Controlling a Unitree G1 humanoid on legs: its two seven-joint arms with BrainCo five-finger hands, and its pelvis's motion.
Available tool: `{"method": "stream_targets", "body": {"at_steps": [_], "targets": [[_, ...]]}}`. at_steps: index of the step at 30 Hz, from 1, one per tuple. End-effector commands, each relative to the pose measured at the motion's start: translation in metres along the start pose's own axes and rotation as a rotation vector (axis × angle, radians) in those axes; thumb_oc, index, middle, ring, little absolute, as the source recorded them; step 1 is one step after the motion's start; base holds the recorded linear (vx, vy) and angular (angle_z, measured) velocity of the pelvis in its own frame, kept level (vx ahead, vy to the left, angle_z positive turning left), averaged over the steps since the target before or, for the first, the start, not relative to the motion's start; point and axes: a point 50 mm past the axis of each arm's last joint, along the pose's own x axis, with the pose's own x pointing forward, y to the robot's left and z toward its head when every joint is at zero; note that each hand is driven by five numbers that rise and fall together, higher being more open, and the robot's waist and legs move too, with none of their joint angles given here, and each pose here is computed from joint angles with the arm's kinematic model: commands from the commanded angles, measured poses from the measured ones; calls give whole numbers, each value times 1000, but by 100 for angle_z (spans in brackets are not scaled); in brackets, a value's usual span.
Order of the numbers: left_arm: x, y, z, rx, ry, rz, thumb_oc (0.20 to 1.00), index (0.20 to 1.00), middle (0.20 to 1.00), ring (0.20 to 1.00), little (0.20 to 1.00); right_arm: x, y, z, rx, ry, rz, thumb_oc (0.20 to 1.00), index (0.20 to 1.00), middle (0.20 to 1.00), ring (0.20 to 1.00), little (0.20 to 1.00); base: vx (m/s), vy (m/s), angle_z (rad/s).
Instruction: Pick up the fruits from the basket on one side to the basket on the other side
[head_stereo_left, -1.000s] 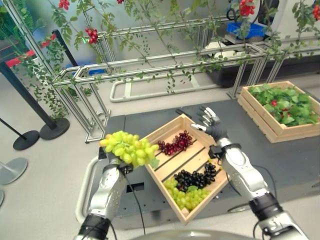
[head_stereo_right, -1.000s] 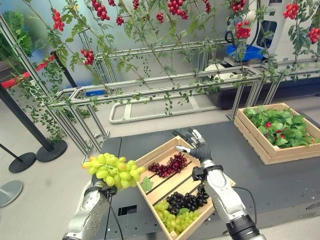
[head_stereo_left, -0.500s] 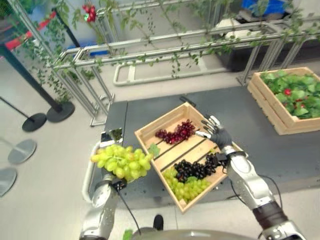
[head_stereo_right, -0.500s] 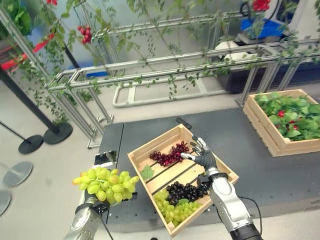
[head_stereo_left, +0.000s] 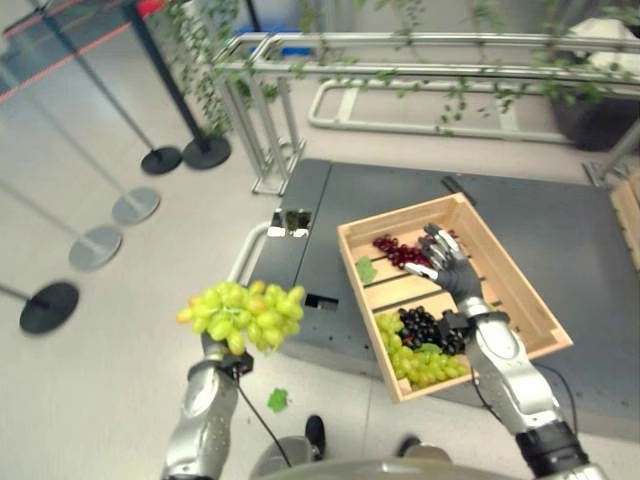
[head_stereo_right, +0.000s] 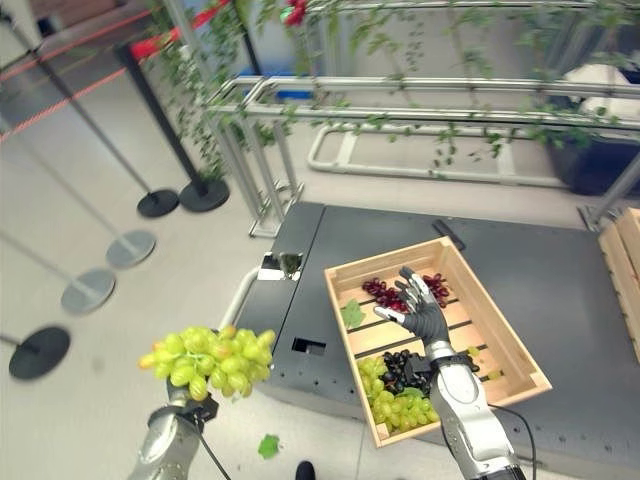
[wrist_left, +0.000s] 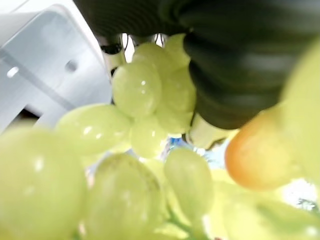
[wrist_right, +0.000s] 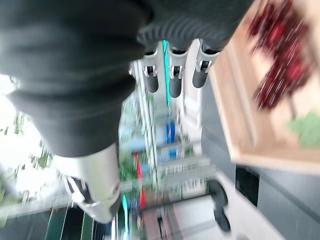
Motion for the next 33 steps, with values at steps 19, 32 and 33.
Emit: {"method": "stream_targets", "body": {"at_steps": [19, 32, 33], "targets": [[0, 5, 40, 210, -180, -35, 200, 200, 200, 200, 200, -1, 12, 20, 17, -139, 23, 1000, 1000, 1000, 1000, 1000, -233, 127, 25], [-6, 9, 38, 111, -179, 9, 200, 200, 200, 200, 200, 7, 13, 44, -29, -231, 41, 1000, 1000, 1000, 1000, 1000, -224, -79, 87], [-6, 9, 38, 111, -180, 9, 200, 200, 200, 200, 200, 8, 13, 44, -29, -232, 41, 1000, 1000, 1000, 1000, 1000, -351, -14, 152]]}}
